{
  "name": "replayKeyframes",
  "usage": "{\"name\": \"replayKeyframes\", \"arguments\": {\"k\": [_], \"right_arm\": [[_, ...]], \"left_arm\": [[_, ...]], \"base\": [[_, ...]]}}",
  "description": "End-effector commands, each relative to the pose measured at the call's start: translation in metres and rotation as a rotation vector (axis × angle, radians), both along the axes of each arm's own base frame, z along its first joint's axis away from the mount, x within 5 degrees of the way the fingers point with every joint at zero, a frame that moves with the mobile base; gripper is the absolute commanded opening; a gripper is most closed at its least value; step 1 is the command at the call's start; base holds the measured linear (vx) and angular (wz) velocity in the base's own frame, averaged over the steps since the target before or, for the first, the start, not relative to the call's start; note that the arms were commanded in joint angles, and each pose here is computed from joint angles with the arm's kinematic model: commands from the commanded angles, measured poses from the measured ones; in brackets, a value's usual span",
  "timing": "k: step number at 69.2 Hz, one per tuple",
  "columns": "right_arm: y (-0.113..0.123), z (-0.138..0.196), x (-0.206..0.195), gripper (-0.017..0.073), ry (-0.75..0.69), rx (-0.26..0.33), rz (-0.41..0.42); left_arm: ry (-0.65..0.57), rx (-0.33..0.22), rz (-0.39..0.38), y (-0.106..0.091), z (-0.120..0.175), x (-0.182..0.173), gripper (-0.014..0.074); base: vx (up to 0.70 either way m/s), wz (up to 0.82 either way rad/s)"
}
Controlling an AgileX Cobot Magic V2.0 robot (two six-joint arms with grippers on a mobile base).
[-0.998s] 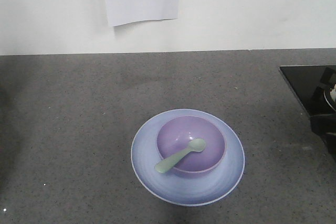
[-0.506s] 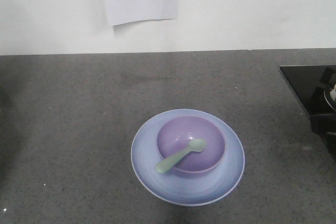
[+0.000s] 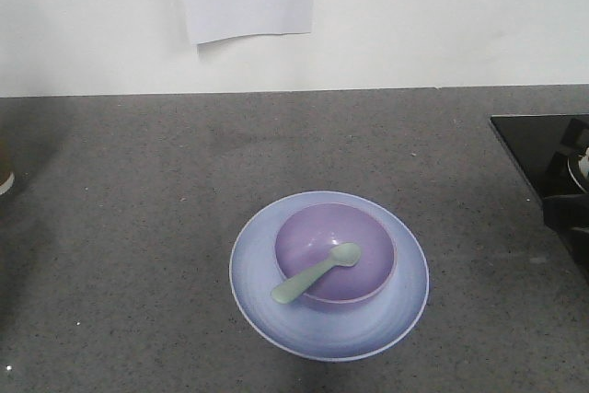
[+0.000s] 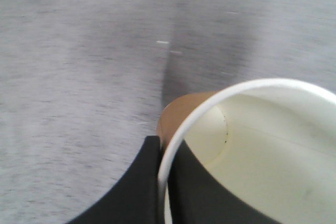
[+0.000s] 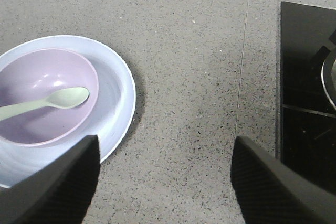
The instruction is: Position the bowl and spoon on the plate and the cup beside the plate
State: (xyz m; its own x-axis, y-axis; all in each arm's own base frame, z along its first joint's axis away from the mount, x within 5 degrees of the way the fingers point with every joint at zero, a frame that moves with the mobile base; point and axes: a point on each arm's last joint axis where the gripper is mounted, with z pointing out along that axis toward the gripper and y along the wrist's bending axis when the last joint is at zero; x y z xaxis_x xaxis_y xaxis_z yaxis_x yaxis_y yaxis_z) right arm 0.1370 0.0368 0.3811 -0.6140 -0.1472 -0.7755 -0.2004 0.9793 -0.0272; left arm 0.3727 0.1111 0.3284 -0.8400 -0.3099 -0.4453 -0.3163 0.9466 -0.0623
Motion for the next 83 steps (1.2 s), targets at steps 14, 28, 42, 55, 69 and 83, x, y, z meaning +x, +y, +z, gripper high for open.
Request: {"name": "replayKeyframes", "arguments": {"k": [14,28,42,55,69,83], "right_arm": [[0.000,0.013,0.002,0.0517,-0.093,0.020,0.002],[0.000,0.013,0.002,0.0517,-0.093,0.020,0.002],[0.000,0.013,0.002,0.0517,-0.093,0.020,0.002],[0.000,0.013,0.002,0.0517,-0.093,0.020,0.002],[0.000,0.013,0.002,0.0517,-0.093,0.020,0.002],[0.000,0.013,0.002,0.0517,-0.093,0.022,0.003]], "left_arm": [[-0.135,-0.099,-0.218,-0.056,0.052,-0.030,-0.0008],[-0.116,-0.108,-0.343,-0.101,0.046,-0.045,-0.0008],[-0.099,-0.133,-0.478,-0.147,0.031,-0.052,-0.0008],[-0.048,-0.142,-0.564,-0.176,0.010,-0.058,-0.0008],[-0.034,-0.142,-0.631,-0.199,-0.003,-0.065,-0.0008],[-0.039,-0.141,-0.671,-0.213,-0.005,-0.068,-0.0008]], "base": [[0.00,0.00],[0.00,0.00],[0.00,0.00],[0.00,0.00],[0.00,0.00],[0.00,0.00]]}}
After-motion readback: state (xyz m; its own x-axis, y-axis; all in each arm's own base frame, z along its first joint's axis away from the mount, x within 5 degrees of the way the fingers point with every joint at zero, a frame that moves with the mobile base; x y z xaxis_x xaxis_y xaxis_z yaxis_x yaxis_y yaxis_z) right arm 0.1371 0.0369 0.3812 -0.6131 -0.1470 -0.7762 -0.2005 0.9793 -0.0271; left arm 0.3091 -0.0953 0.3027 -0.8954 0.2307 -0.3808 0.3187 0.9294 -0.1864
